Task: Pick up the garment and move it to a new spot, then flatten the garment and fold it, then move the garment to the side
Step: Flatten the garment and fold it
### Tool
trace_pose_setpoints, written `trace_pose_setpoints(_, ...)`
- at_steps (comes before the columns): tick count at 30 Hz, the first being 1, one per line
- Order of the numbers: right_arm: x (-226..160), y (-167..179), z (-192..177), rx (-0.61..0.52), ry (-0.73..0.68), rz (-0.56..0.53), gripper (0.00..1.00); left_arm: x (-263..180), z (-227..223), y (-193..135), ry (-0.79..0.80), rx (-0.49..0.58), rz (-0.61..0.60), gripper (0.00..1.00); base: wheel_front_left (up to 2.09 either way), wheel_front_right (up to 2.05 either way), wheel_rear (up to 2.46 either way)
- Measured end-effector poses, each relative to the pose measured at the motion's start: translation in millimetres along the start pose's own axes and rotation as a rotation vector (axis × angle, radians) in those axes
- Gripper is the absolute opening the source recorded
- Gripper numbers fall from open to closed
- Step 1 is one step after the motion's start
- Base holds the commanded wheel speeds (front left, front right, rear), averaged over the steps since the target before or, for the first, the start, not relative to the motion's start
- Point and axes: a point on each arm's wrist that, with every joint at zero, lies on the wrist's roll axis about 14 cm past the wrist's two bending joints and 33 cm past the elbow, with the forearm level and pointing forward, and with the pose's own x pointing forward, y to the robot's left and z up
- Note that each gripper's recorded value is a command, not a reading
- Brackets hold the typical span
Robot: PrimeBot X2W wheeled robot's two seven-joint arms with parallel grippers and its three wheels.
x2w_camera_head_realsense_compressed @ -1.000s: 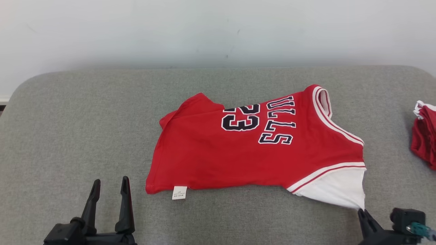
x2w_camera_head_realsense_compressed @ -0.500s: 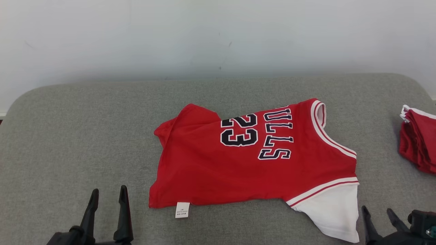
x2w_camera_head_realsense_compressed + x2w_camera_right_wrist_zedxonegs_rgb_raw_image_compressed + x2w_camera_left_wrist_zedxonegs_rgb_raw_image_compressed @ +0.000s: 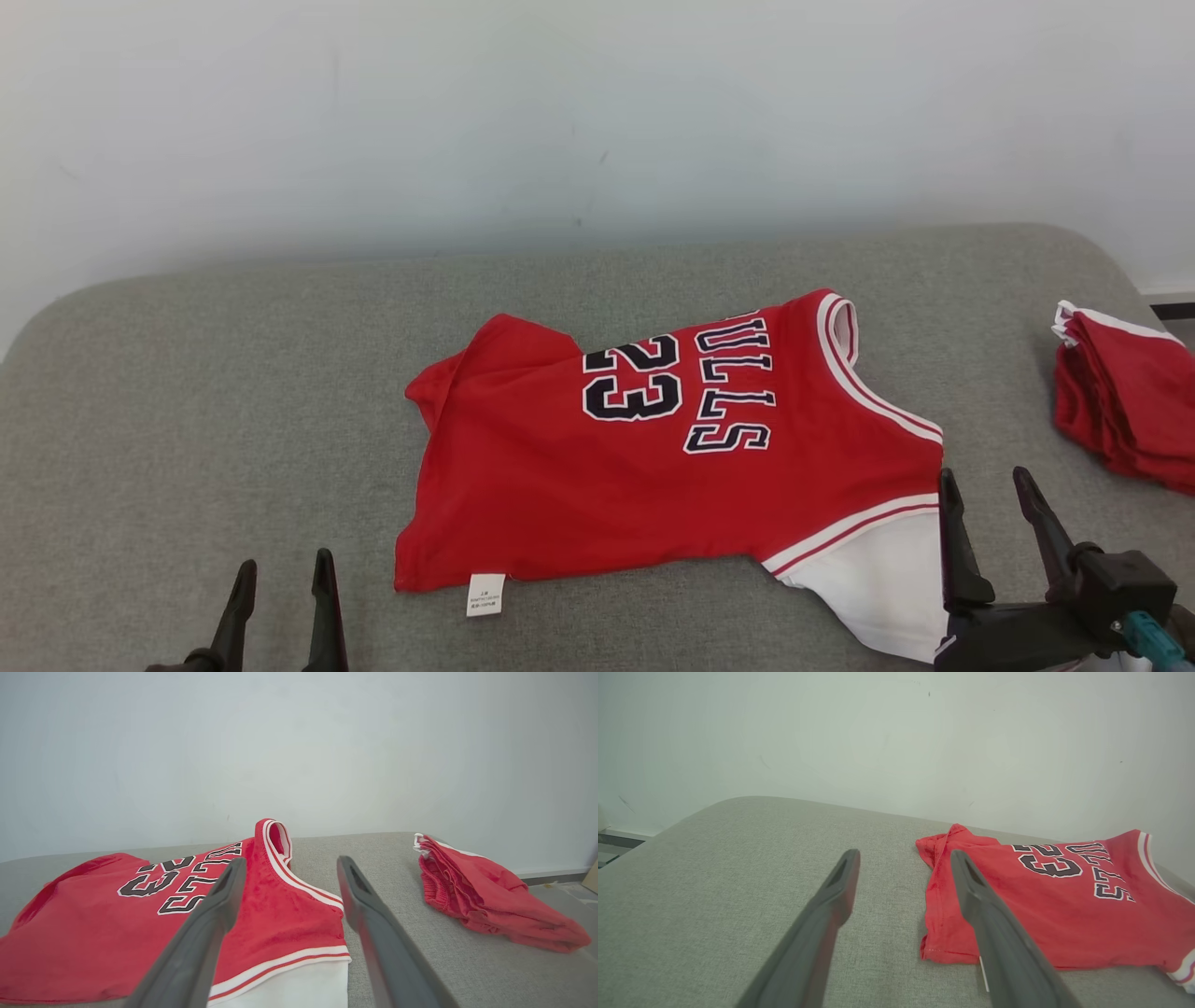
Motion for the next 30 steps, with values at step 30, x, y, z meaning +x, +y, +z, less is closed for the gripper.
trace_pose_setpoints(30, -7, 9, -19, -0.018, 0.058, 0.042, 1.00, -7, -5, 0, 0.016, 0.016, 0.001, 1.00, 0.00, 0.00, 0.00)
